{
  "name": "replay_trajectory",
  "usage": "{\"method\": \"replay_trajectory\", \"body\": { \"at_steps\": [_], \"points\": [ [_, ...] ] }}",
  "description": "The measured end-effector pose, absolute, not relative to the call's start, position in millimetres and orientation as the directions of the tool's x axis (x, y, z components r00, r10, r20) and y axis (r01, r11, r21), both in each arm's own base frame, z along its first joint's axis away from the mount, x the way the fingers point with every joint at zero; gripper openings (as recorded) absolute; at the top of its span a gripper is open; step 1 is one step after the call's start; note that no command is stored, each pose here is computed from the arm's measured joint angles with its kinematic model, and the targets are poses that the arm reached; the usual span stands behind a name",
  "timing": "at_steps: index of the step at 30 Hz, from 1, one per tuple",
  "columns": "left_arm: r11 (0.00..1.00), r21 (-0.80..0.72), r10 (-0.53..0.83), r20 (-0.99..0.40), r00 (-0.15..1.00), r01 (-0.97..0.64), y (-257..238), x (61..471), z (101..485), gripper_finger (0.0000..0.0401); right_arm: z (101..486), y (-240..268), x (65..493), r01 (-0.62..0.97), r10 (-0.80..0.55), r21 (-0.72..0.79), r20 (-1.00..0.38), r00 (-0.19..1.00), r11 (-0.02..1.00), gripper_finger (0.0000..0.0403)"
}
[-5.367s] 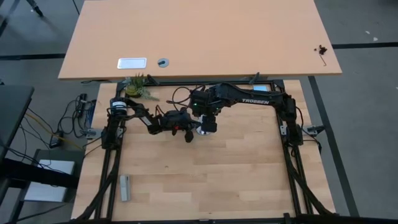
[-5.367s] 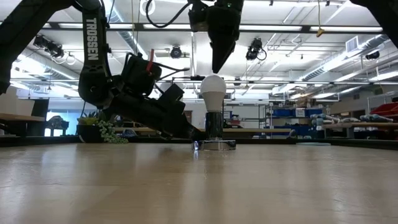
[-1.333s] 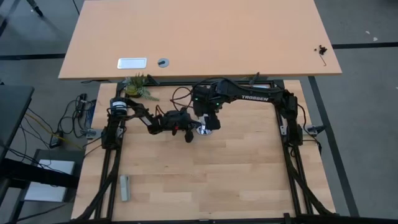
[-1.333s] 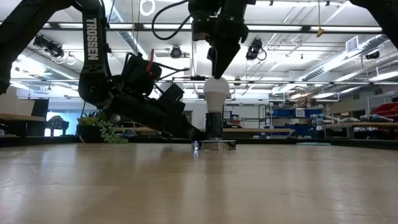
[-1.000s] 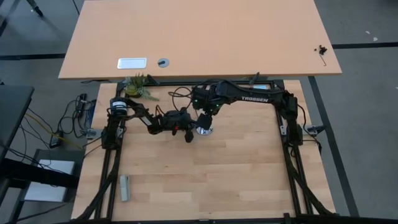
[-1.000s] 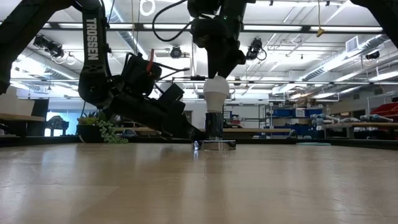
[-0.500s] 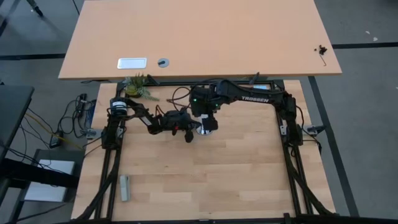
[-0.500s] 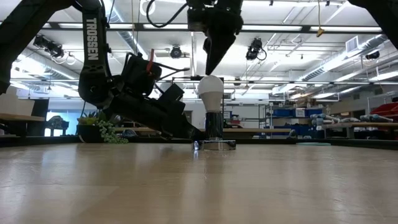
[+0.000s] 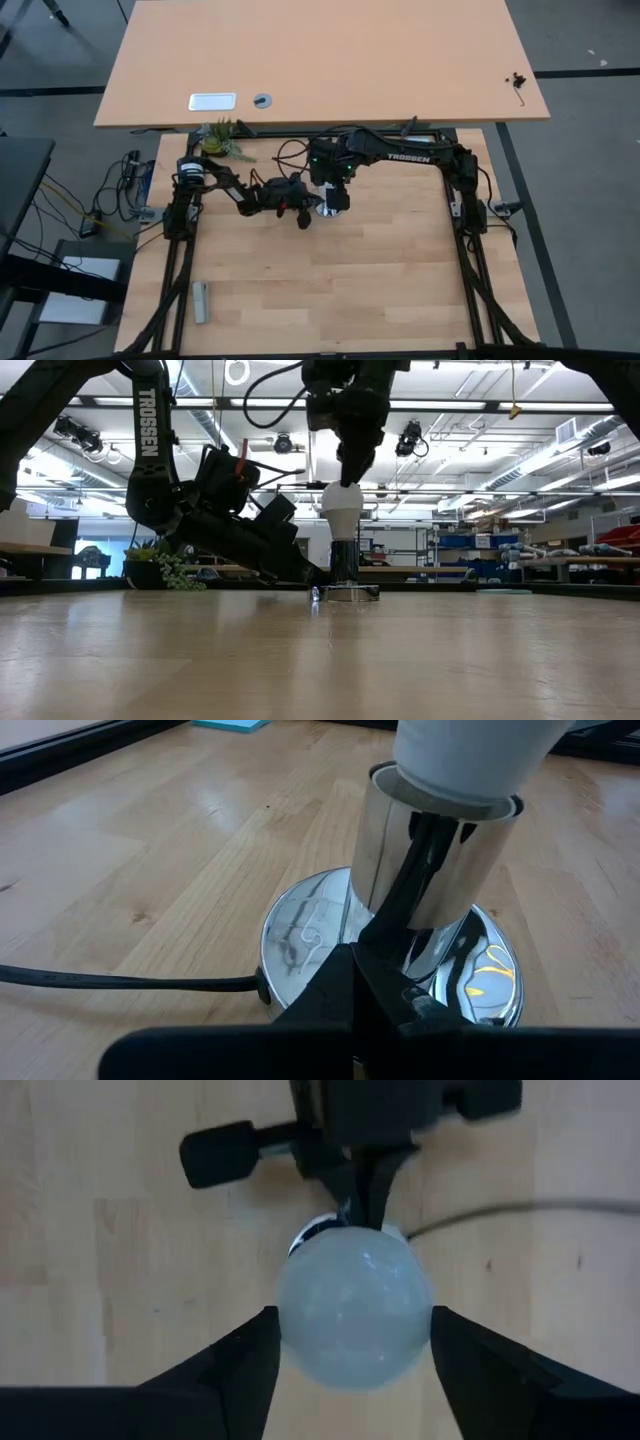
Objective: Screw lightbulb
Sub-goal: Insert the white lightbulb into the silver lamp
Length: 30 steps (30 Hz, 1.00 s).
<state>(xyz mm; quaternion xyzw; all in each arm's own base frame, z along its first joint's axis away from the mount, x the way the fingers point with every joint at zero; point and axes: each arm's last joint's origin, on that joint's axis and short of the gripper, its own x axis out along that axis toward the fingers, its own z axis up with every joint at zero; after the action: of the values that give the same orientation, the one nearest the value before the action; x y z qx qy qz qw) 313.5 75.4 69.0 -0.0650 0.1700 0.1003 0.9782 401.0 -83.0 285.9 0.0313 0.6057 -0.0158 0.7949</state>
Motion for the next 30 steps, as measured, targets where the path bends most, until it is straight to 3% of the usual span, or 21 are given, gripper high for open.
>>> {"method": "replay_trajectory", "body": {
  "at_steps": [5, 11, 21, 30],
  "points": [
    [0.971, -0.093, 0.174, -0.346, 0.922, -0.218, 75.4, 313.5, 68.9, 0.0000, 281.3, -76.1, 400.6, 0.256, -0.003, 0.060, -0.971, 0.239, 0.965, 0.0221],
    [0.972, -0.092, 0.174, -0.346, 0.922, -0.218, 75.4, 313.5, 68.9, 0.0000, 280.4, -71.8, 401.6, 0.394, -0.011, 0.085, -0.972, 0.234, 0.915, 0.0246],
    [0.971, -0.093, 0.174, -0.346, 0.922, -0.218, 75.4, 313.5, 68.9, 0.0000, 284.0, -67.0, 396.8, 0.152, -0.095, -0.064, -0.974, 0.205, 0.986, 0.0322],
    [0.971, -0.093, 0.175, -0.346, 0.922, -0.219, 75.5, 313.5, 68.9, 0.0000, 286.2, -72.4, 396.7, 0.027, -0.087, -0.083, -0.970, 0.226, 0.996, 0.0337]
  ]
}}
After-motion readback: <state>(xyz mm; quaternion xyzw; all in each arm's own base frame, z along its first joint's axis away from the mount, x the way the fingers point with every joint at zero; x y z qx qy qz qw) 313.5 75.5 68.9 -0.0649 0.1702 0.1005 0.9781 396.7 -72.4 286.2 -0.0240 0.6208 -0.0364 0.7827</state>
